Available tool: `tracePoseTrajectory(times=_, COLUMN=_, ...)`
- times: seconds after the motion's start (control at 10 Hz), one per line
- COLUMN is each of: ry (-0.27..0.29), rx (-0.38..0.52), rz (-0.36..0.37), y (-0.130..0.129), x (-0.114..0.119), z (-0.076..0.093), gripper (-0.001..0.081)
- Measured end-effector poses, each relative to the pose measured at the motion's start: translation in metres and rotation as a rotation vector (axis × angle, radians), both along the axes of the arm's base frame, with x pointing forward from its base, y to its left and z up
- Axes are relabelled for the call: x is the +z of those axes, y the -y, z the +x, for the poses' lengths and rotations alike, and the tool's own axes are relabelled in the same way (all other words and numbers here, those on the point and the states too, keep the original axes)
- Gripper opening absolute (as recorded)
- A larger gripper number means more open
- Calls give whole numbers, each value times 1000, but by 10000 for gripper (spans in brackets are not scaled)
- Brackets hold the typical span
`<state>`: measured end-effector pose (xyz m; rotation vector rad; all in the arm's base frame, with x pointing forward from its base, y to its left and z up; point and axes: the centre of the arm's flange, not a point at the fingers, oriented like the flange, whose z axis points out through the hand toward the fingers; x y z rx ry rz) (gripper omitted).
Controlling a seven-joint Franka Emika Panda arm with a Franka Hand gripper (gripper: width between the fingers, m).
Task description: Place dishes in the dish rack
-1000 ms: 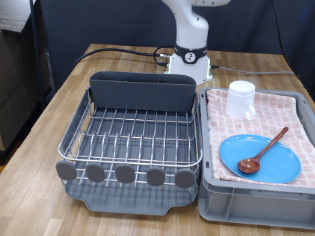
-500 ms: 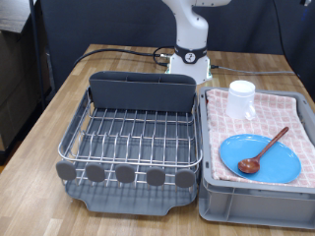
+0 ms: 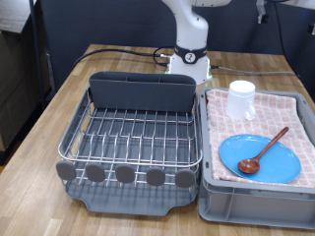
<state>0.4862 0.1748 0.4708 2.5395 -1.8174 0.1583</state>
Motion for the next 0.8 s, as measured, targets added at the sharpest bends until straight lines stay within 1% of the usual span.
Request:
tracePoseTrajectory(times=0.2, ry=1, rx=-2, rz=1, y=0, x=-37, z=10, gripper=803)
tracePoseTrajectory(times=0.3, ry=8, rx=-1, rz=13, y=0, x=-54, z=14, gripper=803)
tracePoseTrajectory(times=0.4, ry=20, rx=0, rz=26, y=0, x=-63, z=19, gripper=803)
tracePoseTrajectory(times=0.6, ry=12, rx=11, rz=15, y=-1, x=-64, z=18, gripper=803)
tracePoseTrajectory(times=0.7, ry=4, rx=29, rz=3, y=-2, x=-71, z=14, gripper=803)
tracePoseTrajectory(times=0.8, ry=2, rx=48, rz=-4, y=-4, x=-82, z=8, gripper=803)
